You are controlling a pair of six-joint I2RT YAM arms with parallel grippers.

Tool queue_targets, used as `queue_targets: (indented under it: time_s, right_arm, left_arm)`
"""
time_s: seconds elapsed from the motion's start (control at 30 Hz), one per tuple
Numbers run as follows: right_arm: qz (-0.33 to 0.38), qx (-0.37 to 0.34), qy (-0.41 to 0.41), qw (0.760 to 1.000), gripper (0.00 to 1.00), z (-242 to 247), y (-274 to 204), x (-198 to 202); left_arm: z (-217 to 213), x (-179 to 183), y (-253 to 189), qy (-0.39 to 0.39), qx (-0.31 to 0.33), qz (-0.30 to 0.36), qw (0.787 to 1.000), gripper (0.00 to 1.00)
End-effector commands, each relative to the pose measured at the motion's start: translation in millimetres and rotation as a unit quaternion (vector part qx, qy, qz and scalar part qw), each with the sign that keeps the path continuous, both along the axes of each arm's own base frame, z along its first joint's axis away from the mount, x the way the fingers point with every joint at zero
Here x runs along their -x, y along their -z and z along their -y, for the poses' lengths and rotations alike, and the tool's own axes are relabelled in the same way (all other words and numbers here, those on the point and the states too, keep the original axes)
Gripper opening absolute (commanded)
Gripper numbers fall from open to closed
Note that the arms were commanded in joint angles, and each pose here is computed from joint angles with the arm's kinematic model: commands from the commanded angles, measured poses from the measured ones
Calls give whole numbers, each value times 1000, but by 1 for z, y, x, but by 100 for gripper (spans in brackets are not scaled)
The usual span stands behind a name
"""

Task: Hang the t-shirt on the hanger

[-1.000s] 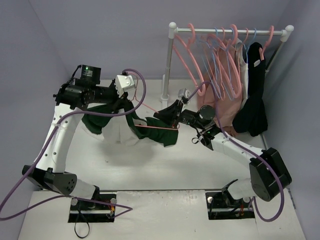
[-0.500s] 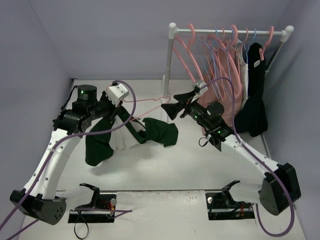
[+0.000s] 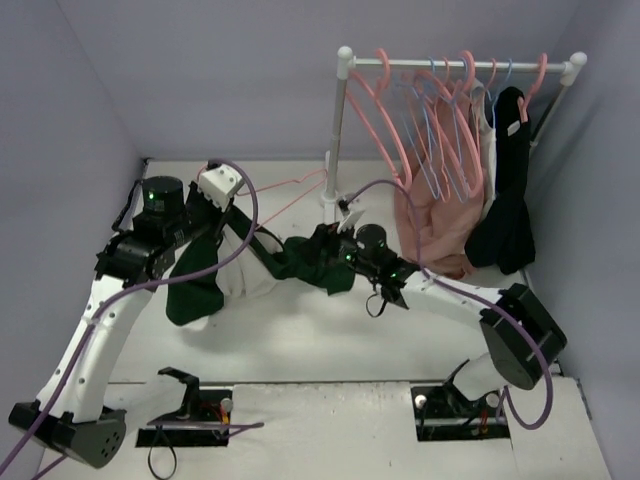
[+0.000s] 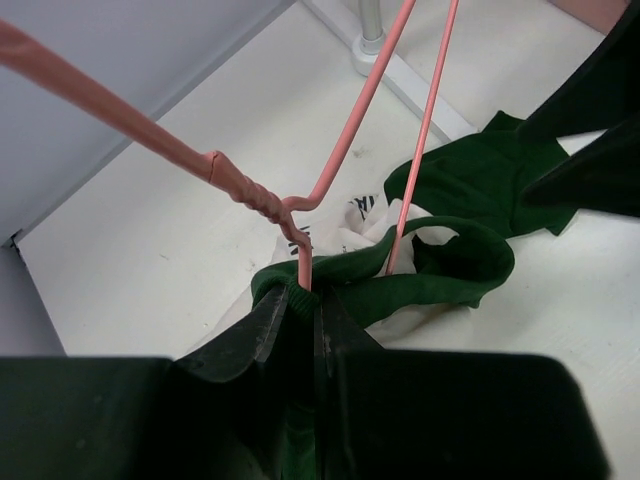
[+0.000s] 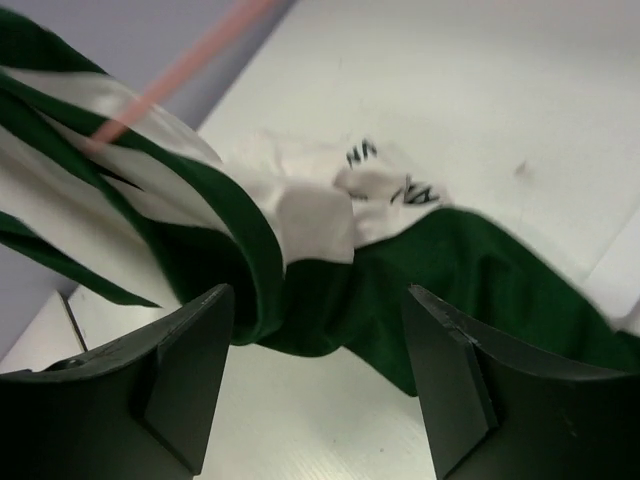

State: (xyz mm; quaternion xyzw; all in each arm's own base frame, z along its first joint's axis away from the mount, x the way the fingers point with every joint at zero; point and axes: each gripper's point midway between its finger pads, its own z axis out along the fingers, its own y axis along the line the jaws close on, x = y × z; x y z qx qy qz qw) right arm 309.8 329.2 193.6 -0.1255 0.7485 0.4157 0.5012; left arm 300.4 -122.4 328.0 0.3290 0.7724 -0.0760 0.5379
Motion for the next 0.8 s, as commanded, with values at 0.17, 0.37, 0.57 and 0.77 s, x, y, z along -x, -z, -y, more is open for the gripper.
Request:
queue_targets:
  time_s: [0.17,0.37,0.57,0.77]
  right_arm:
    - [26,-88,-45,995,62,-64,-35,-3]
    - [28,-78,-57,995,53,-73,-27,0]
    - [40,-43,5,998,0,-43,-14,-16]
    - [53,17,83,995,0,32,-26,-46]
  left_arm:
    - [2,5,-42,-2,38,66,997,0]
    - [3,7,-39,1,41,62,997,0]
    - [-3,15,-27,-20,46,40,998,0]
    - [-26,36,-9,-61,11,40,997,0]
